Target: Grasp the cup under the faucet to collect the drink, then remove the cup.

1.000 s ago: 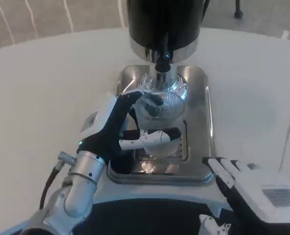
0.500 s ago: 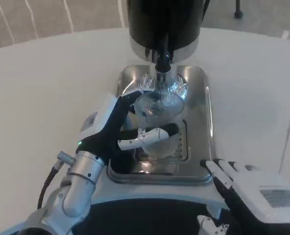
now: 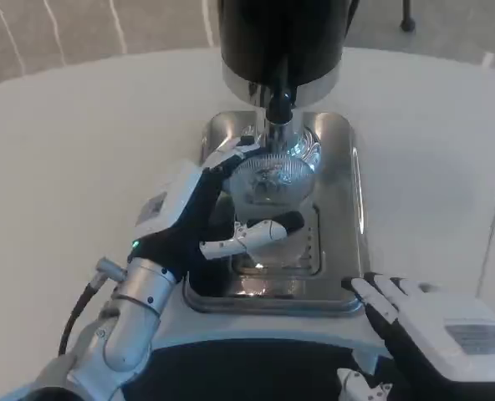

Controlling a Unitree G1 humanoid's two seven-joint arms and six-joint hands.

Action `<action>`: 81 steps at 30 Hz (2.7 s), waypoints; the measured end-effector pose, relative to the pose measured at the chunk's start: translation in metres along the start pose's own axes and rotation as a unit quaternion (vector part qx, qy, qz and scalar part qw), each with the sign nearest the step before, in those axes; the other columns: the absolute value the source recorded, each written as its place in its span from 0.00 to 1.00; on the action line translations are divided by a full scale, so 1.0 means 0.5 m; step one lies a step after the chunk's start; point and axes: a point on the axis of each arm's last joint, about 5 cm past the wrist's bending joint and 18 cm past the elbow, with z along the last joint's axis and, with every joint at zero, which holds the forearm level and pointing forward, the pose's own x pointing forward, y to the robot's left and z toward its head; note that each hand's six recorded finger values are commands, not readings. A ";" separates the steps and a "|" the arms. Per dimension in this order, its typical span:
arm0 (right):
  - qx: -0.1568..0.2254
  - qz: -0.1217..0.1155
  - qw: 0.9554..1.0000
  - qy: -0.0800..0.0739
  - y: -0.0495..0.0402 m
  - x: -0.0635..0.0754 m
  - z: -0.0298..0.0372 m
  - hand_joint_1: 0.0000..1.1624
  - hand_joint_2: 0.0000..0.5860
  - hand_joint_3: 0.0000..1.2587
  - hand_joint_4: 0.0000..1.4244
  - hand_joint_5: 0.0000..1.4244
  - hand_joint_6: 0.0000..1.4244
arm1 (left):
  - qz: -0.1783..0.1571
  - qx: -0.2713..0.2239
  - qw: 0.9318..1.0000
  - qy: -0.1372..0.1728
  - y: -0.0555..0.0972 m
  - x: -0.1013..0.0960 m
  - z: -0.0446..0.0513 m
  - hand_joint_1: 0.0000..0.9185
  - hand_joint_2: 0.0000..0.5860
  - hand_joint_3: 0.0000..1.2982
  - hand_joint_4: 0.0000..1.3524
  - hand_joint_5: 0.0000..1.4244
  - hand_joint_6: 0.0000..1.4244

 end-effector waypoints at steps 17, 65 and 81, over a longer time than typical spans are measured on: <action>0.005 0.006 1.000 0.001 0.007 0.004 -0.002 0.13 0.83 0.05 0.00 0.00 0.00 | -0.018 0.038 0.999 0.000 0.006 0.005 0.000 0.22 0.07 0.01 0.00 0.00 0.01; 0.024 -0.041 0.999 -0.019 -0.008 0.018 -0.006 0.14 0.86 0.04 0.00 0.00 0.00 | 0.045 0.018 0.999 -0.008 0.094 -0.076 -0.040 0.14 0.10 0.03 0.00 0.07 0.06; 0.039 -0.065 0.997 -0.029 -0.018 0.026 -0.001 0.16 0.87 0.04 0.00 0.00 0.00 | 0.044 0.011 0.999 -0.003 0.099 -0.110 -0.044 0.13 0.11 0.04 0.03 0.10 0.08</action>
